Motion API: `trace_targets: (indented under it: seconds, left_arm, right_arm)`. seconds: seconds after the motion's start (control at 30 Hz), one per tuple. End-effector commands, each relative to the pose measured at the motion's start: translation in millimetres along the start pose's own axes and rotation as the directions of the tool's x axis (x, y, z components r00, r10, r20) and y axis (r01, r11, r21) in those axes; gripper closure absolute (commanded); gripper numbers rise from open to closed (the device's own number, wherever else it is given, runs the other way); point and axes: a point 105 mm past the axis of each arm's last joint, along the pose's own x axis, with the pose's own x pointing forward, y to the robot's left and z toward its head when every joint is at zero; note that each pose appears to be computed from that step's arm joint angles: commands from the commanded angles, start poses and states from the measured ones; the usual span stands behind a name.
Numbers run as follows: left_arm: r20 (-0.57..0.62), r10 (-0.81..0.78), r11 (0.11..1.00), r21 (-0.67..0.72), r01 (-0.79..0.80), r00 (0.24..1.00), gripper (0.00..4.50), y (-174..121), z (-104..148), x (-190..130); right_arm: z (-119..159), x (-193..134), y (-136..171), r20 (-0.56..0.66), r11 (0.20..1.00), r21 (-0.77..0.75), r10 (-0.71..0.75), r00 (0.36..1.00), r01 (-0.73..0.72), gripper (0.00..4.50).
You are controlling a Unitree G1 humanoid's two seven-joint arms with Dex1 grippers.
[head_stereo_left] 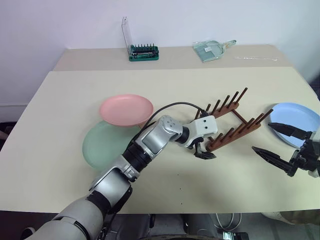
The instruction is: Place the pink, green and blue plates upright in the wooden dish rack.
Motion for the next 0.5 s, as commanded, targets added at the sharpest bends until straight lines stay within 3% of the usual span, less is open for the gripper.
trace_targets:
  seconds: [0.03,0.27,0.37,0.5]
  left_arm:
    - [-0.001,0.027,1.0,0.008,-0.027,1.0,0.0,0.8,7.4,4.4]
    - [-0.032,0.035,0.999,-0.032,-0.036,0.999,0.0,-6.4,-3.8,18.4]
    - [-0.028,0.038,0.995,-0.088,-0.04,0.999,0.78,-6.8,-5.7,20.7]
    - [-0.043,0.051,0.992,-0.11,-0.055,0.998,2.72,-6.8,-9.5,22.9]
  right_arm:
    - [11.9,-2.1,-2.4,0.037,0.999,-0.048,-0.021,0.999,0.023,0.08]
    - [12.7,-1.6,-3.9,0.041,0.998,-0.054,-0.028,0.999,0.03,0.08]
    - [14.2,-1.1,-4.6,0.045,0.998,-0.058,-0.031,0.999,0.034,0.0]
    - [14.6,-1.4,-5.4,0.045,0.998,-0.06,-0.034,0.998,0.036,0.0]
